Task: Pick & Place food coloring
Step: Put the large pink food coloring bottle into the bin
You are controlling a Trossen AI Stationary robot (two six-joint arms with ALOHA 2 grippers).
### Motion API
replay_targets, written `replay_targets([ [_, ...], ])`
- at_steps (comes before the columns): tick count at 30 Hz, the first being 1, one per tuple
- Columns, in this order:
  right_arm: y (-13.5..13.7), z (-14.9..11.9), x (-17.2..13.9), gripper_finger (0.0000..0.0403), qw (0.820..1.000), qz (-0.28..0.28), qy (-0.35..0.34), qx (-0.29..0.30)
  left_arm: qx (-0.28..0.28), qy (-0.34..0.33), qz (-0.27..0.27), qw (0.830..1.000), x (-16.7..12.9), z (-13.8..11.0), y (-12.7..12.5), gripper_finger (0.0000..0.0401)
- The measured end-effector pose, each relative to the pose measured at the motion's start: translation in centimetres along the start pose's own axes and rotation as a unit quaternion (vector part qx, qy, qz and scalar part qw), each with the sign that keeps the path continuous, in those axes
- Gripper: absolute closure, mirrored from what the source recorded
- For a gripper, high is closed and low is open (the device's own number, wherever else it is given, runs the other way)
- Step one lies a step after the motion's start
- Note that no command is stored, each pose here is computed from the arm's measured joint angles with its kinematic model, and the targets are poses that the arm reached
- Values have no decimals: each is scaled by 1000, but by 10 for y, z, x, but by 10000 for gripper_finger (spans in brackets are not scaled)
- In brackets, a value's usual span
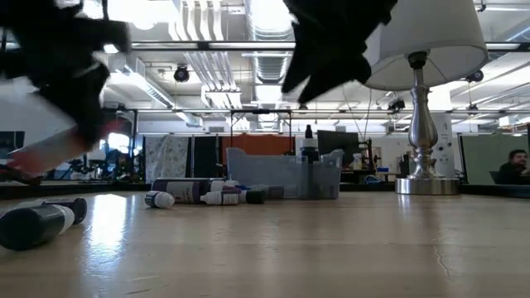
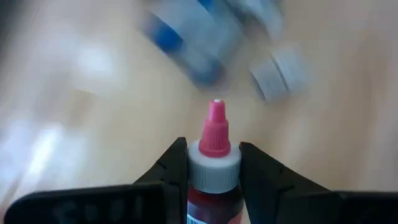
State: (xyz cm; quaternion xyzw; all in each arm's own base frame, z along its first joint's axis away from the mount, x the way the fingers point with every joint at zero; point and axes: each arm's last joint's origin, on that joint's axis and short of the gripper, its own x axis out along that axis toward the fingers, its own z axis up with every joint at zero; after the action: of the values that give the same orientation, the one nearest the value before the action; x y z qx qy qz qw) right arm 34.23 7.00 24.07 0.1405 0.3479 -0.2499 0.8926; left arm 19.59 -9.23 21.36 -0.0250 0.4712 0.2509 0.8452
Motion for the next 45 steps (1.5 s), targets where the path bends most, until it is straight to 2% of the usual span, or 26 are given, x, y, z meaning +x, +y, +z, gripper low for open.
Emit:
replay_targets([
  [1, -2, 5, -5, 179, 999, -12, -26, 18, -66, -41, 18, 997, -5, 6, 6, 329],
  [2, -5, 10, -10, 179, 998, -24, -49, 36, -135, -88, 35, 986, -11, 10, 13, 329],
  [5, -10, 22, -23, 179, 991, -41, -103, 75, -283, -213, 65, 933, -22, 11, 31, 329],
  [8, -12, 28, -24, 179, 990, -34, -118, 75, -340, -296, 85, 889, -20, 3, 39, 329],
  [11, -11, 30, -16, 179, 993, -5, -101, 57, -343, -332, 97, 873, -6, -7, 39, 325],
  [15, -8, 26, 0, 179, 997, 36, -61, 35, -346, -358, 99, 862, 20, -24, 33, 319],
  [19, -7, 26, 3, 179, 997, 37, -60, 33, -348, -384, 104, 849, 42, -39, 28, 318],
  [23, -10, 28, 4, 179, 997, 18, -71, 14, -315, -396, 135, 852, 61, -55, 28, 317],
  [28, -16, 32, 8, 179, 997, 9, -71, 21, -288, -389, 161, 860, 82, -72, 30, 317],
  [38, -26, 38, 14, 179, 997, -4, -73, 30, -301, -396, 171, 851, 101, -77, 19, 316],
  [45, -27, 38, 14, 179, 997, -5, -72, 10, -303, -385, 165, 856, 101, -70, 12, 314],
])
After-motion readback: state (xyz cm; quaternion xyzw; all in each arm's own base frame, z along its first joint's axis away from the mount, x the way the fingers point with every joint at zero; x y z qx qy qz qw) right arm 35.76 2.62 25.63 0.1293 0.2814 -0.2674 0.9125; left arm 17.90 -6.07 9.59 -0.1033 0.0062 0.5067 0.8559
